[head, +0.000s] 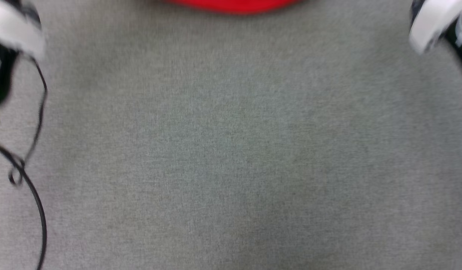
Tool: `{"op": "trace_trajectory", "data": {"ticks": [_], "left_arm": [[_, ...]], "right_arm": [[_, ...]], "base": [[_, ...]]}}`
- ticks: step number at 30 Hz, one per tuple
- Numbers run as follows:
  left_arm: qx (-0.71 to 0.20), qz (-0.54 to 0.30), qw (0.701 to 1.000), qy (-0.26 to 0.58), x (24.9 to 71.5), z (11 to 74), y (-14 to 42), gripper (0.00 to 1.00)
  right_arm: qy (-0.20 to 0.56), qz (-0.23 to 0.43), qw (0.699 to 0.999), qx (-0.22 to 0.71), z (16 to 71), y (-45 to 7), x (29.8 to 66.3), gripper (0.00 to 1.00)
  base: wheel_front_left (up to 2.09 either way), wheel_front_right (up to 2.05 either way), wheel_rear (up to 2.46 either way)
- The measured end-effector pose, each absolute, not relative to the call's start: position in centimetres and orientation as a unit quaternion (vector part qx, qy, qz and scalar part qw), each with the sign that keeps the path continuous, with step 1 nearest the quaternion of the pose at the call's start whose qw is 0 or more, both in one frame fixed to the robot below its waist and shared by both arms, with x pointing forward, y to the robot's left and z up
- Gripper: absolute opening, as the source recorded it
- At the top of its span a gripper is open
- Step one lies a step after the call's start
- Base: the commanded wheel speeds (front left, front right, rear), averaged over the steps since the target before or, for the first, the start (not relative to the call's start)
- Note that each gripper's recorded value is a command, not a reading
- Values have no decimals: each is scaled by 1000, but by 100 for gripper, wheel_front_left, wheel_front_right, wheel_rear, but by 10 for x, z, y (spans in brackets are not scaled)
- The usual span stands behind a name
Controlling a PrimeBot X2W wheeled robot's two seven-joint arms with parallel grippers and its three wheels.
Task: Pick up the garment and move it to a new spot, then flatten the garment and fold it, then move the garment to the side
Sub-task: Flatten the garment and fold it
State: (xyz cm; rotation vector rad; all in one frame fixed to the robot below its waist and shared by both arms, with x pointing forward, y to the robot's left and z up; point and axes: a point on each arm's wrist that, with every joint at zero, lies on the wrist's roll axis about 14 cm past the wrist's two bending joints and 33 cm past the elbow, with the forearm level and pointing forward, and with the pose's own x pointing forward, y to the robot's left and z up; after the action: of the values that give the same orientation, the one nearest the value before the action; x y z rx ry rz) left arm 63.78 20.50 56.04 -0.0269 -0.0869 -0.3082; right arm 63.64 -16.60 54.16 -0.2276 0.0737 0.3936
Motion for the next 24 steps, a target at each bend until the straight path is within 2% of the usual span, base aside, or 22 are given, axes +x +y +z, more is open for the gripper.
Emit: {"op": "trace_trajectory", "data": {"ticks": [9,15,24], "left_arm": [[-61,-117,990,45,533,499,217,0],[-88,-89,989,84,469,477,218,0],[-120,-46,985,113,400,463,231,0]], "right_arm": [[127,233,961,-75,481,-163,522,0],[165,225,959,-47,460,-173,459,0],[211,188,959,-1,436,-192,376,0]], "base": [[0,0,0],[0,0,0],[0,0,0]]}}
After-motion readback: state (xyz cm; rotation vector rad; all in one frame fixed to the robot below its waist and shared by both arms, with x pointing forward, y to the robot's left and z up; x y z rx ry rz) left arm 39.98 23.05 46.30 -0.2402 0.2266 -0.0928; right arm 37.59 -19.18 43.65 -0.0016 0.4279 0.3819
